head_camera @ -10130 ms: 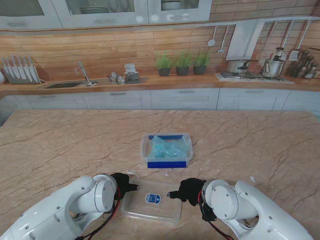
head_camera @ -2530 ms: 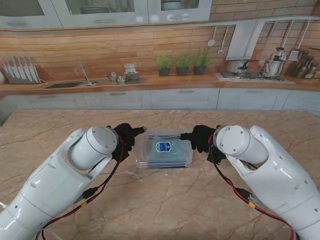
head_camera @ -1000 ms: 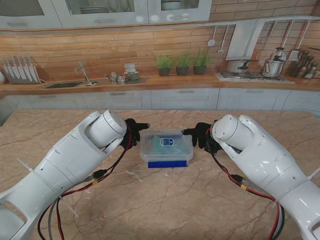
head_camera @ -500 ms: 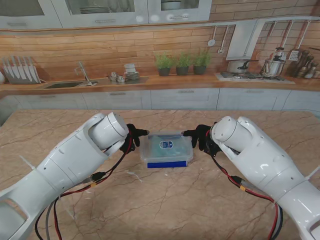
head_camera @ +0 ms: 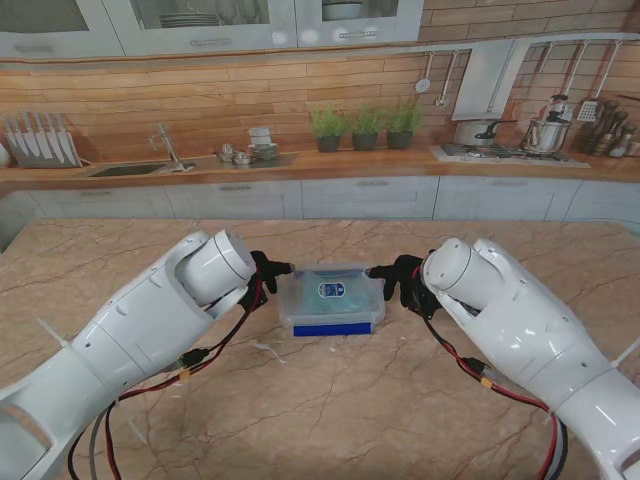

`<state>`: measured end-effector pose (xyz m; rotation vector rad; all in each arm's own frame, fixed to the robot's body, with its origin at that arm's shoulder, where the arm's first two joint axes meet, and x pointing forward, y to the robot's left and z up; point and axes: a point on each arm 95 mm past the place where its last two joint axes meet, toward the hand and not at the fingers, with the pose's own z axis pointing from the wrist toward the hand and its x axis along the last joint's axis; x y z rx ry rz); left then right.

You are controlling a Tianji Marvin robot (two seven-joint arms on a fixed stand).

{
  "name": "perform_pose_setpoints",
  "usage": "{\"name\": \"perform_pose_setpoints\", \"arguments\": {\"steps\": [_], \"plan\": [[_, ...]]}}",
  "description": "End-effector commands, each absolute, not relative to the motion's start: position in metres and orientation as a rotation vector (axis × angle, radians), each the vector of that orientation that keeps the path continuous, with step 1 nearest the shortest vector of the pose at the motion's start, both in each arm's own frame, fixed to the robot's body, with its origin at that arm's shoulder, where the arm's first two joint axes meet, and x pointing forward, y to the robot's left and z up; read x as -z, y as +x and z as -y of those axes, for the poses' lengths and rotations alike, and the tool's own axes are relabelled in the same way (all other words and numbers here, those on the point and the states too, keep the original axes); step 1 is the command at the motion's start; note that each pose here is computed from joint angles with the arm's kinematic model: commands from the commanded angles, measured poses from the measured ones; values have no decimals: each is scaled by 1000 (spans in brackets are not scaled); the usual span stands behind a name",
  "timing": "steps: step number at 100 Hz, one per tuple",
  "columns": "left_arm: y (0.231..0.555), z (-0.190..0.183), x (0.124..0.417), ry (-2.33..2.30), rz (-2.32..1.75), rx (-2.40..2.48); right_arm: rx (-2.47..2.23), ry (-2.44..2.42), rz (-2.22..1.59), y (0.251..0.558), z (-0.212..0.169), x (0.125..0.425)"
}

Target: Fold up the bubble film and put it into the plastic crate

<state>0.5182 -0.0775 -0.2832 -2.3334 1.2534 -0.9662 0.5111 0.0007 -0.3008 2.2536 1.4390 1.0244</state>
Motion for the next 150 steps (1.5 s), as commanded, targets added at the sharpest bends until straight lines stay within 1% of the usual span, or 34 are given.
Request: {"name": "perform_pose_setpoints", "arguments": {"steps": [1, 21, 37, 56, 82, 110, 150], "plan": [[512, 77, 283, -2320, -1244, 984, -1036, 2240, -1435, 508, 0, 299], [495, 68, 280, -2257, -1183, 1052, -1094, 2167, -1405, 515, 7, 290], [478, 58, 278, -2268, -1188, 1070, -1138, 2128, -1386, 526, 5, 287], [453, 51, 283, -2285, -1224, 1065, -1133, 2027, -1388, 547, 0, 294], [423, 51, 290, -2384, -1232, 1158, -1160, 2060, -1389, 568, -12, 304], [417, 66, 300, -2571, -1284, 1239, -1194, 2115, -1430, 577, -28, 309], [421, 86, 313, -2741, -1329, 1284, -1165, 2154, -1496, 564, -28, 316]]}}
